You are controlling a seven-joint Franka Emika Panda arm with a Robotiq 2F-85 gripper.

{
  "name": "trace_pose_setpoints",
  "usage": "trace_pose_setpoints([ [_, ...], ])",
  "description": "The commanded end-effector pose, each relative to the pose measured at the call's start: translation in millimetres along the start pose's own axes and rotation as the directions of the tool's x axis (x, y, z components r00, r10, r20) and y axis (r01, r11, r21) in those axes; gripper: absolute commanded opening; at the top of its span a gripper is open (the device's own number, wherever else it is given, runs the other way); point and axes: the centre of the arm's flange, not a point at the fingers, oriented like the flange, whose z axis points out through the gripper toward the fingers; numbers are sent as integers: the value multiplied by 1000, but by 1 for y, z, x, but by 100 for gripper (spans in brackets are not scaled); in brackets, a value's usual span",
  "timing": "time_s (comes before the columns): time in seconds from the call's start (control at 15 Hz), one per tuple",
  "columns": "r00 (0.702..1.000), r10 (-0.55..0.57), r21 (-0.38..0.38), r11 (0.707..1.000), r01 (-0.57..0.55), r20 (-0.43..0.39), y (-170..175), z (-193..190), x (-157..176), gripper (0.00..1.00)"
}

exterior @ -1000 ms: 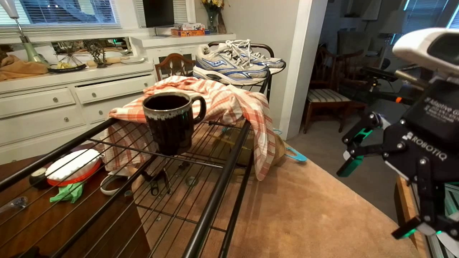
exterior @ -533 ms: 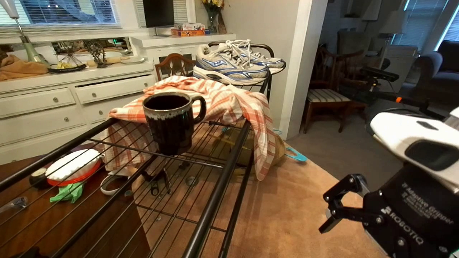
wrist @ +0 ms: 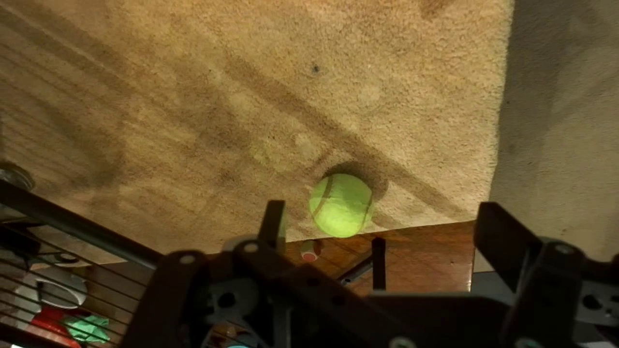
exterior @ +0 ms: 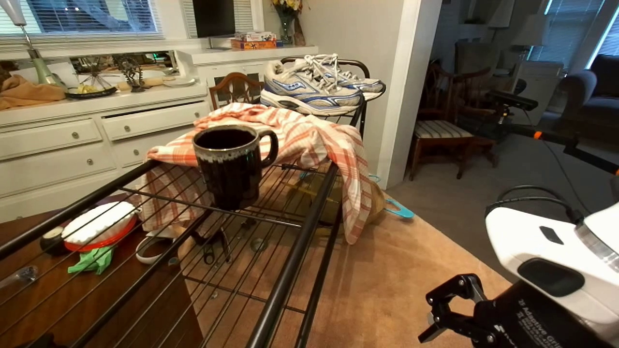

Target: Place the tennis ball in the brown mug.

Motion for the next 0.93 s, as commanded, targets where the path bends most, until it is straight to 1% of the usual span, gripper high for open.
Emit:
trace_pose_setpoints([
  [0.0, 1000, 2, -1, 1000, -2, 0, 0, 0, 0, 100],
  [0.27, 1000, 3, -1, 1000, -3, -1, 0, 0, 1, 100],
  [0.33, 1000, 17, -5, 1000, -17, 3, 0, 4, 3, 100],
  [0.47, 998, 40, 14, 999, -40, -38, -3, 18, 10, 100],
  [0.67, 994, 83, 30, 996, -81, -65, -4, 36, 17, 100],
  [0.87, 991, 105, 67, 993, -99, -85, -6, 52, 22, 100],
])
